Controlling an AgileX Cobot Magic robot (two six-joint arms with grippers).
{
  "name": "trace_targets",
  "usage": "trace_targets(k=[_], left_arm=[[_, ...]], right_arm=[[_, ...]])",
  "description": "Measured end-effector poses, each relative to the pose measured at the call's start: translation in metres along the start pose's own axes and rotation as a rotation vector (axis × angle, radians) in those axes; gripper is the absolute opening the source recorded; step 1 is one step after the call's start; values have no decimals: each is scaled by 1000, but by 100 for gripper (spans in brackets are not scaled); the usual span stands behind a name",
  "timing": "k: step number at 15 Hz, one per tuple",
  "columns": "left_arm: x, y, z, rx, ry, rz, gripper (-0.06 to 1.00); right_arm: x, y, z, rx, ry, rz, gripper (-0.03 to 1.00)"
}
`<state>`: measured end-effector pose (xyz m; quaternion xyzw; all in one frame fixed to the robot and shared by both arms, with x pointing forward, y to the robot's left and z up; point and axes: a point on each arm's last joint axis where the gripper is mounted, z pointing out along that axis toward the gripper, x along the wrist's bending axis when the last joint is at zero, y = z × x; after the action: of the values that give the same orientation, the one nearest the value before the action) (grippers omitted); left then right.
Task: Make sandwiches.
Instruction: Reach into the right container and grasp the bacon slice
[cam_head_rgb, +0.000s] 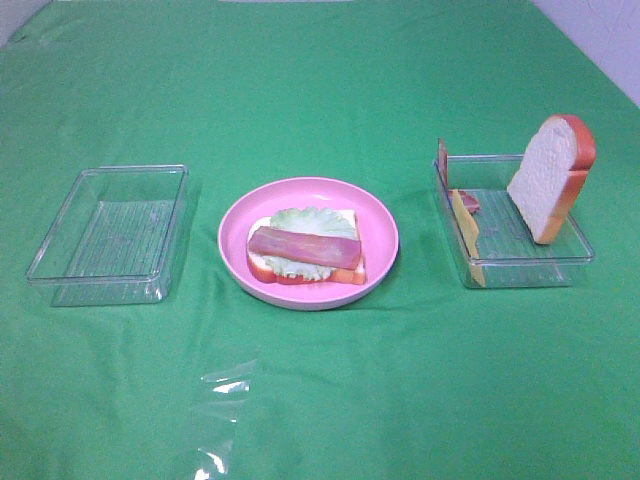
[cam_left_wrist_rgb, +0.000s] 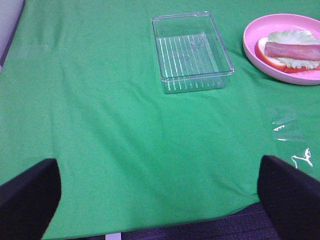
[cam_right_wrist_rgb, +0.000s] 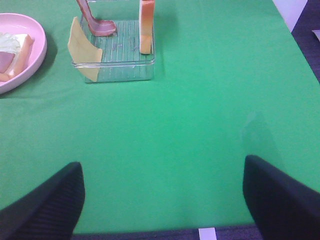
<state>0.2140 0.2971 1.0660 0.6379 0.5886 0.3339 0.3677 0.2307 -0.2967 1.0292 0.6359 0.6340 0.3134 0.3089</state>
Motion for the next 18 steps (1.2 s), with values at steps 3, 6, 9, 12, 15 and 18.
trace_targets(k=[3, 6, 9, 12, 15, 18], left_arm=[[1, -5, 7, 28, 9, 2, 99], [3, -3, 10, -10, 28, 9, 99], [3, -2, 18, -44, 28, -14, 99], [3, -2, 18, -49, 27, -19, 99], [3, -2, 18, -50, 27, -19, 99], [3, -2, 18, -50, 25, -20, 99]], right_arm=[[0, 0, 0, 0, 0, 0, 84], [0, 0, 0, 0, 1, 0, 84], [0, 0, 0, 0, 1, 0, 84], [0, 0, 0, 0, 1, 0, 84], [0, 0, 0, 0, 1, 0, 84], [0, 1, 1, 6, 1, 0, 84]])
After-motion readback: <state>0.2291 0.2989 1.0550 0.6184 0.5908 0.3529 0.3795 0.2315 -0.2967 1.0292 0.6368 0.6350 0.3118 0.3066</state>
